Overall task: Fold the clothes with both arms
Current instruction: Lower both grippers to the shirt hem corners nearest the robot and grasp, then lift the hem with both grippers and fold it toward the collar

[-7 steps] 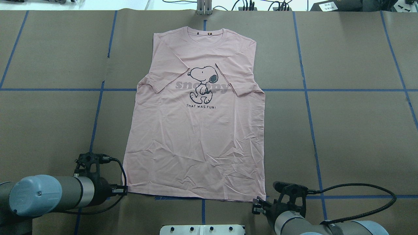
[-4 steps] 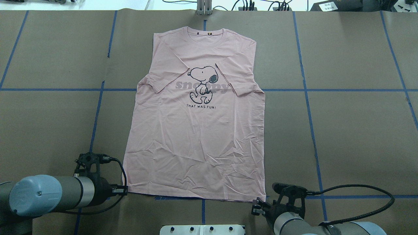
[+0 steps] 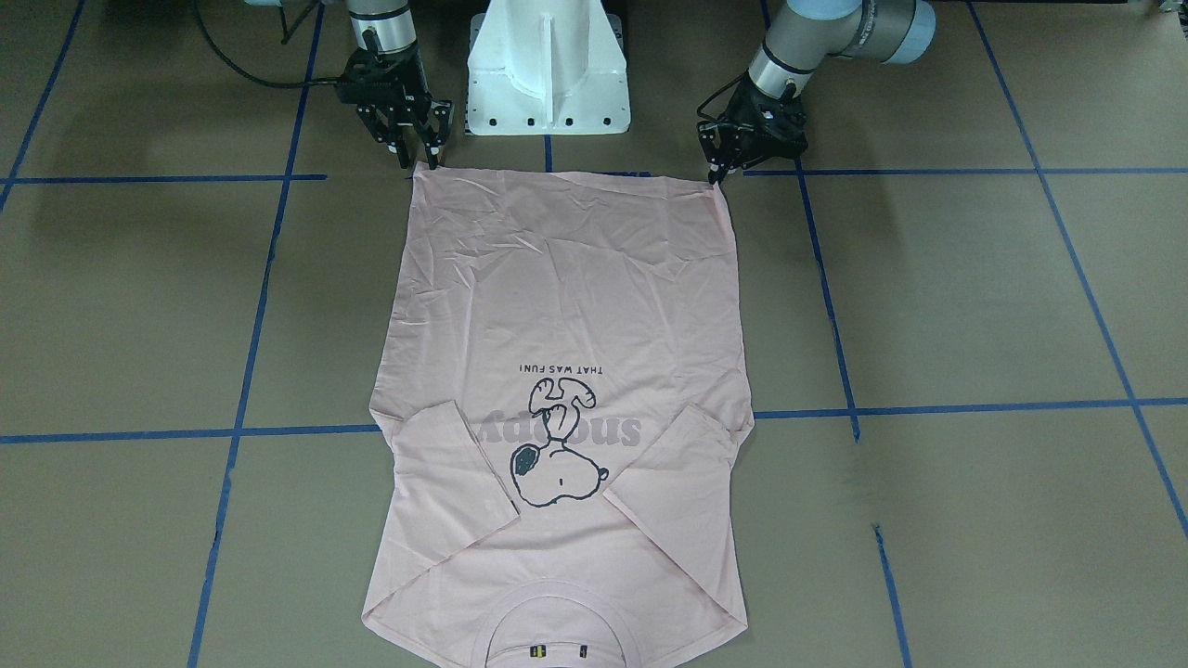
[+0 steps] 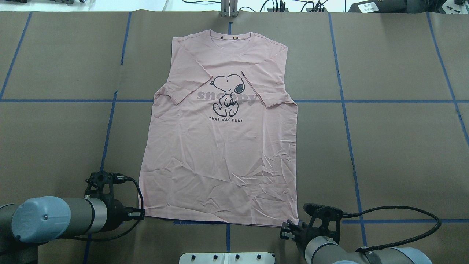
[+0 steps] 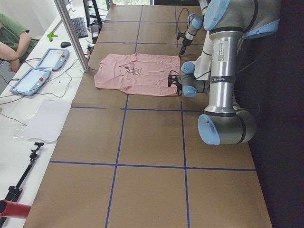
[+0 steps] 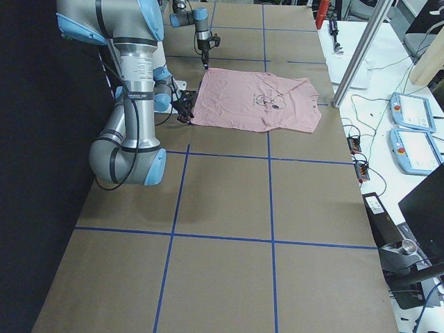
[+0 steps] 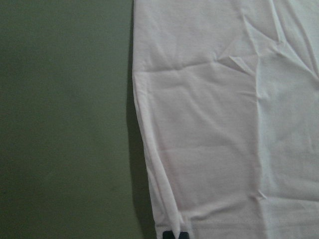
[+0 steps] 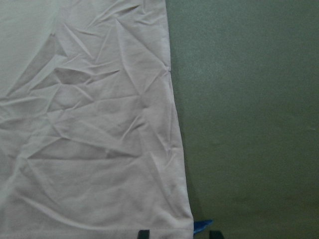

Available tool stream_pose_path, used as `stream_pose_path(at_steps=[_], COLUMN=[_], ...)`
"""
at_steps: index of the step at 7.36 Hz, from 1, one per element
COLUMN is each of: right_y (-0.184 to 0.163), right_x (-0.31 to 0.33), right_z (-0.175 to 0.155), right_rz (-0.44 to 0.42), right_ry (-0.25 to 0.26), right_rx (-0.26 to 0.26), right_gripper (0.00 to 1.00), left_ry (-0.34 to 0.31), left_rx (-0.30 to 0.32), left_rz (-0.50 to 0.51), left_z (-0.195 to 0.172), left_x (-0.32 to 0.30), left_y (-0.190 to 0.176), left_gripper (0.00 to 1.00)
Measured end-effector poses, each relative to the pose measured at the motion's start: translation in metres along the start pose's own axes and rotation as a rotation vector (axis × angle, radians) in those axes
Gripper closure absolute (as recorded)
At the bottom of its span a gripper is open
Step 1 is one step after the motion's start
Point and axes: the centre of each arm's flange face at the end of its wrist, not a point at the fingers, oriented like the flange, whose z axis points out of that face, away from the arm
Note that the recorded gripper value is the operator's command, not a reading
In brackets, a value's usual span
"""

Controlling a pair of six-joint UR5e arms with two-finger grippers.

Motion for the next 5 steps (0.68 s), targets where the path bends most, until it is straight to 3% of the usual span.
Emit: stream_pose_path(at_steps=[3,5], right_y=[-0.001,-0.0009], right_x=[-0.0078,-0.0094], right_z=[0.0027,0.0038], right_rz=[0.005,0.006], right_ry=[-0.01,-0.01], right_rx=[0.019,0.021], right_gripper=[0.55,1.0], left_ry=[0.001,0.001], left_rx=[-0.001,-0.001], left_rz=[0.0,0.0], left_z=[0.0,-0.0001], left_x=[0.0003,0.0006], left_y=[0.0,0.0], left_gripper=[1.0,1.0])
